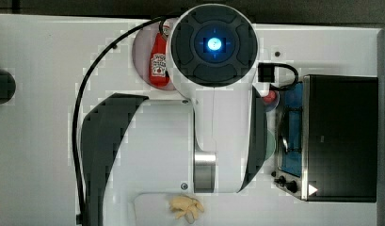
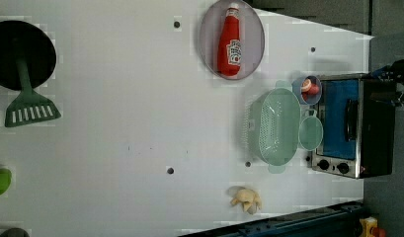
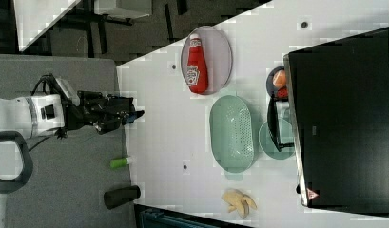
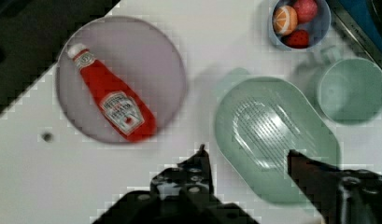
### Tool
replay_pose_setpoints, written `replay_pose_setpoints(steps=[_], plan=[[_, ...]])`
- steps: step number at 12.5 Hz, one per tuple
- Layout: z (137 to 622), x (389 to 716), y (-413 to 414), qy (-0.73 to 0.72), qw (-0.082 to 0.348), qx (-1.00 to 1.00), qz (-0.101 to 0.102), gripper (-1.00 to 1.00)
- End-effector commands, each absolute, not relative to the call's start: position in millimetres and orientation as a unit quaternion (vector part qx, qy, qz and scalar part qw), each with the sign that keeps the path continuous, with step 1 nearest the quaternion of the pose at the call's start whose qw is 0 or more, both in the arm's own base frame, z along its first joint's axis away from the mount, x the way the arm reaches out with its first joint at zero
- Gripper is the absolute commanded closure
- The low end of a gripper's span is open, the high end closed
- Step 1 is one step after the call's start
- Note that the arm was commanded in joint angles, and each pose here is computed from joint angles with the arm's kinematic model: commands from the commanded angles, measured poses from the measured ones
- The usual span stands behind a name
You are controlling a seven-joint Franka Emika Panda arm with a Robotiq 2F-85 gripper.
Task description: Drag strainer right to left.
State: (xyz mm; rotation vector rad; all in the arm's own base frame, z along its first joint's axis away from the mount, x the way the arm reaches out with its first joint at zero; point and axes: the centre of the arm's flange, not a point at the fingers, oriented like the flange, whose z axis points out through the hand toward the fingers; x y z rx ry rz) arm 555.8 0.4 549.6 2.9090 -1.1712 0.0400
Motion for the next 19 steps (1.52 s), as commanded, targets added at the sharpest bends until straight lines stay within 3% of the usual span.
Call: replay_pose_setpoints(steps=[1, 3, 7, 9, 11, 16, 19], plan=[[616, 343, -47, -0.423, -0.003, 0.906, 0.008, -0.59], [615, 344, -45, -0.421, -0.002, 0.907, 0.008, -1.0], [572, 371, -38, -0.417, 0.01, 0.909, -0.007, -1.0], [534, 397, -35, -0.426, 0.009, 0.905, 0.004, -1.0], [489, 422, -32, -0.459, 0.01, 0.888, 0.008, -1.0], [365, 468, -28, -0.57, 0.032, 0.821, -0.021, -1.0], [295, 488, -25, -0.612, 0.033, 0.79, -0.018, -1.0]])
